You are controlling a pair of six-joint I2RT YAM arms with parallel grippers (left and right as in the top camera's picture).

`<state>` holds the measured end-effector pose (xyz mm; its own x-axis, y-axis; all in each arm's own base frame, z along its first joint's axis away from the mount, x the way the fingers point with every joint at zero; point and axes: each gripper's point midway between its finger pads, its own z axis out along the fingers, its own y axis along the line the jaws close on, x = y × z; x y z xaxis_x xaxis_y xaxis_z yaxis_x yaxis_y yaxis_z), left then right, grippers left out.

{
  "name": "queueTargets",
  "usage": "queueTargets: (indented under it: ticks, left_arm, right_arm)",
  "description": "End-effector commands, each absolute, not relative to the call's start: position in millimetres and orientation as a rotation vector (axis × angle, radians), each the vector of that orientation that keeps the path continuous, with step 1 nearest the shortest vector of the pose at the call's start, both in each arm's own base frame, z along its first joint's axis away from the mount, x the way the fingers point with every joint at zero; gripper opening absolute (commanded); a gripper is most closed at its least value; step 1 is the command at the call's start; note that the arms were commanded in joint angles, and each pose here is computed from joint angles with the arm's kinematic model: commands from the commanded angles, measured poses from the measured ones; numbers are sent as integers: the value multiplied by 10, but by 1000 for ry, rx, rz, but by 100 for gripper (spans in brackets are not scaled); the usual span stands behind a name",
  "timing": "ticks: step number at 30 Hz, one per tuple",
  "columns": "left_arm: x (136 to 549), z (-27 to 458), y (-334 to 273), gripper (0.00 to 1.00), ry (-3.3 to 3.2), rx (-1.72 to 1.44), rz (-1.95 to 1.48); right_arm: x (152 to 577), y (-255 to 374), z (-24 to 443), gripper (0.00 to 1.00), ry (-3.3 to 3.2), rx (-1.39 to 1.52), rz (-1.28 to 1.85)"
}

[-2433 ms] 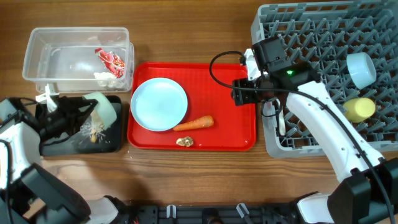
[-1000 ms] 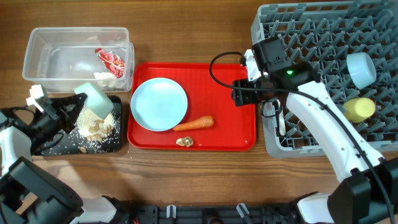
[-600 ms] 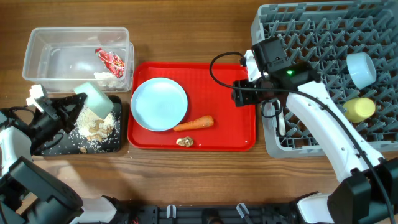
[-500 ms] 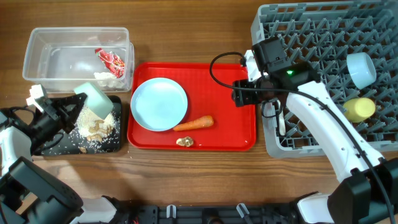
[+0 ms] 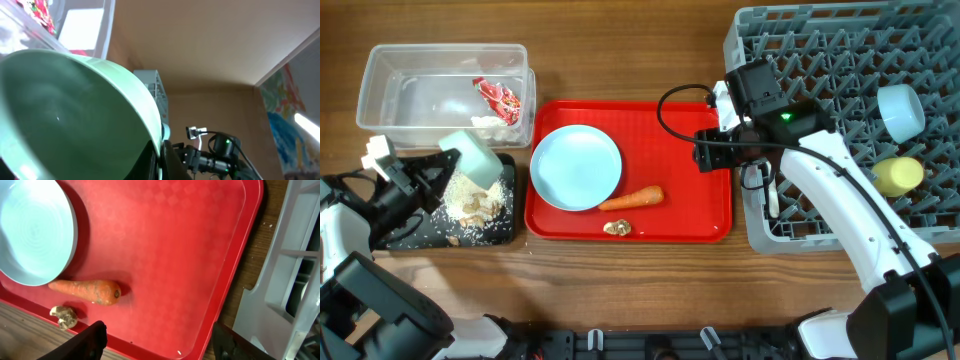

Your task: Sort waste into correct bins and load items into the dishwasher rack

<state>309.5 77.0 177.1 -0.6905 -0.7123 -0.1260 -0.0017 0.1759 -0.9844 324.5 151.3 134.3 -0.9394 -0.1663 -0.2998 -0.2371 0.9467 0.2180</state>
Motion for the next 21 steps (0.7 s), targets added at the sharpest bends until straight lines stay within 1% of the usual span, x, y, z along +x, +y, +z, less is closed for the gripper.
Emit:
queueTargets:
  ticks: [1, 4, 12, 17, 21]
  left_arm:
    - [3077, 1618, 812, 4, 1930, -748, -1527]
    - [3070, 1766, 767, 4, 1855, -664, -1573]
    - [3071, 1773, 655, 4, 1872, -664, -1612]
    - [3094, 1793, 321, 4, 1980, -551, -1609]
    - [3131, 1831, -124, 4, 2120, -340, -1569]
  right_arm:
    - [3261, 1498, 1309, 70, 2831, -280, 339]
    - [3263, 1498, 1309, 70, 2831, -279, 339]
    - [3258, 1497, 1308, 70, 2833, -279, 339]
    - [3255, 1496, 1307, 70, 2834, -279, 339]
    - [3253, 1496, 1306, 70, 2835, -278, 339]
